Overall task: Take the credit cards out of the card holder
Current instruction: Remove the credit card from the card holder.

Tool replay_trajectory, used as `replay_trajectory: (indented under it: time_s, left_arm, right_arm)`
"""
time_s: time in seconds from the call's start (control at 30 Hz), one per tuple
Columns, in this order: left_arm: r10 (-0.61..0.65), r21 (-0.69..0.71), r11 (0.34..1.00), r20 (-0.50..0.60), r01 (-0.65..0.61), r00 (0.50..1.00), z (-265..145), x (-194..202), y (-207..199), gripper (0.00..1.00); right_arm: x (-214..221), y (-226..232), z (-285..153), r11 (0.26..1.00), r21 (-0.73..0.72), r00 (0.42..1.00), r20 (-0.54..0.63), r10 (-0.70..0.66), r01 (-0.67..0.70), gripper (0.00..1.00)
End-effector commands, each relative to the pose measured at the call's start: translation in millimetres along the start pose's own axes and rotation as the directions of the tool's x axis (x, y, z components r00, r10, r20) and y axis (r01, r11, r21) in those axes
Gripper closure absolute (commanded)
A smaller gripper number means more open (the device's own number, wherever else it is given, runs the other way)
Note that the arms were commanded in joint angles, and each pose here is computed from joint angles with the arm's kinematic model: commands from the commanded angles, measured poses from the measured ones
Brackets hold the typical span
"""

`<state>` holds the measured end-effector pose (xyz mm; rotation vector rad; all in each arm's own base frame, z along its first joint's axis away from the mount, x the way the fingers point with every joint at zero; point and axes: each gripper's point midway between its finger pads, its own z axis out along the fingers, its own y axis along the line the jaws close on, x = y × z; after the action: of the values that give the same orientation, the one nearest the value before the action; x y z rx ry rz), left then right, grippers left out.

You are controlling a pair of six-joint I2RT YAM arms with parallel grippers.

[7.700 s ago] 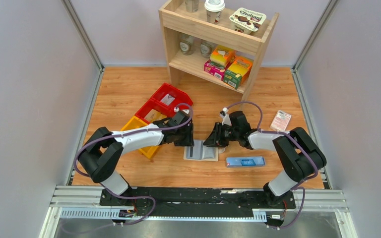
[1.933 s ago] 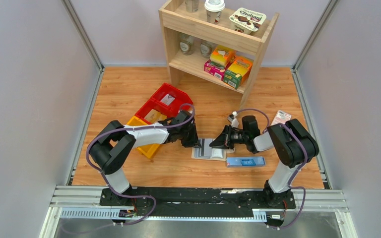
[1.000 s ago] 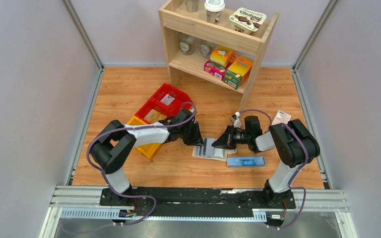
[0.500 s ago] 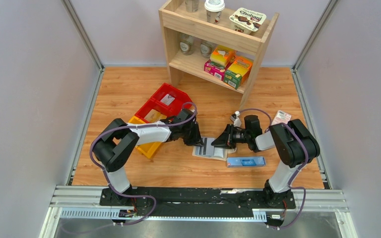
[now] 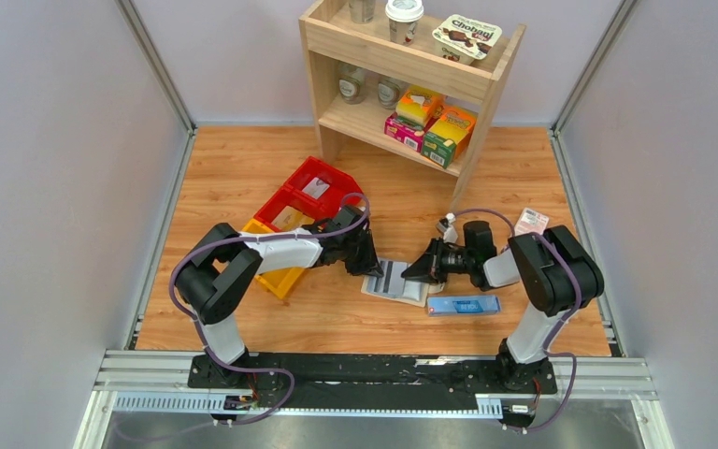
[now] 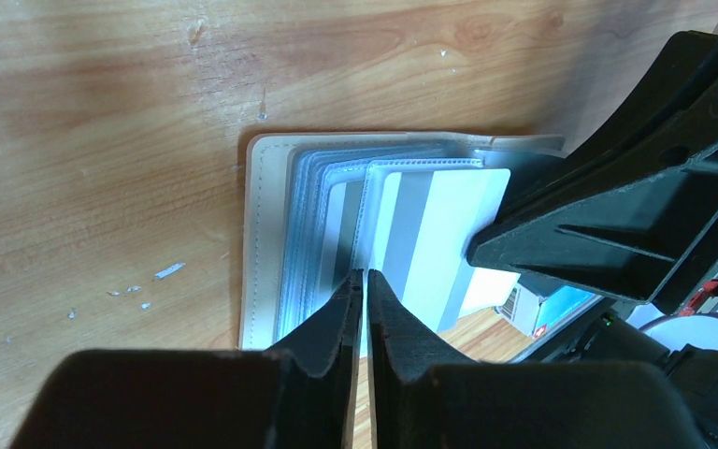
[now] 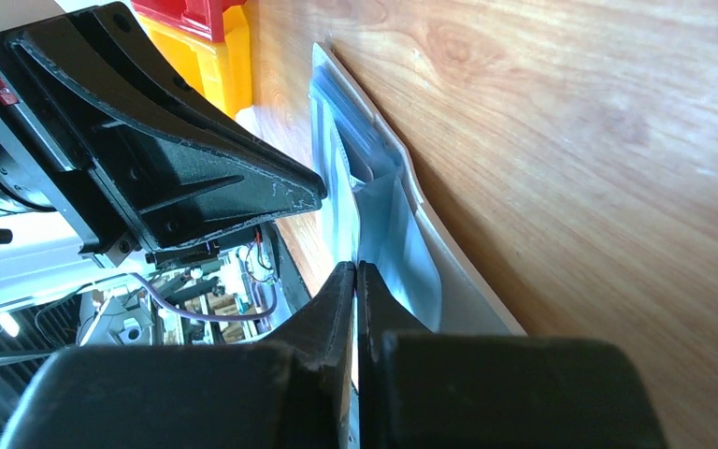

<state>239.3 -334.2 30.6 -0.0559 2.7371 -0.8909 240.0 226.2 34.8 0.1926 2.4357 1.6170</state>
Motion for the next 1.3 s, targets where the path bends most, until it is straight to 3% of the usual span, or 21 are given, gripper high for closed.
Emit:
replay_trajectory:
  time_s: [0.0,0.37,0.57,0.83,0.93,1.1,1.27]
  left_arm:
    - [-0.019,-0.103,0.995,-0.031,0.016,0.999,4.8,7.9,26.2,0.87]
    - [-0.006,-0.103,0.995,-0.028,0.003,1.0,3.5,6.9,25.8,0.87]
    - [0.004,-0.092,0.996,-0.028,-0.006,1.0,3.9,5.6,23.1,0.87]
    - [0.008,-0.089,0.996,-0.032,-0.011,0.999,4.9,5.9,22.8,0.88]
    - [0.008,-0.087,0.996,-0.031,-0.011,0.999,4.9,5.7,22.6,0.88]
    - [0.007,-0.087,0.996,-0.022,-0.009,1.0,3.2,4.6,22.1,0.88]
    - [0.003,-0.099,0.995,-0.021,-0.005,1.0,3.7,5.2,25.9,0.88]
  right_arm:
    - [-7.8,10.4,-6.9,0.998,-0.032,0.998,0.033,-0.045,0.046,0.98]
    - [-11.2,-0.8,-15.4,0.999,0.037,0.998,0.057,-0.026,0.024,1.0]
    - [-14.6,-0.2,-10.3,1.0,0.026,0.999,0.046,-0.009,0.008,0.78]
    - [-11.9,-2.2,-1.6,1.0,0.031,1.0,0.019,0.0,0.0,0.72]
    - [-11.2,-2.1,0.5,1.0,0.026,1.0,0.011,0.004,-0.005,0.78]
    - [-10.3,-3.6,-3.0,0.999,0.03,1.0,0.025,0.019,-0.02,1.0]
    - [-17.1,-15.1,-20.7,0.99,0.14,0.997,0.077,-0.01,-0.001,1.0]
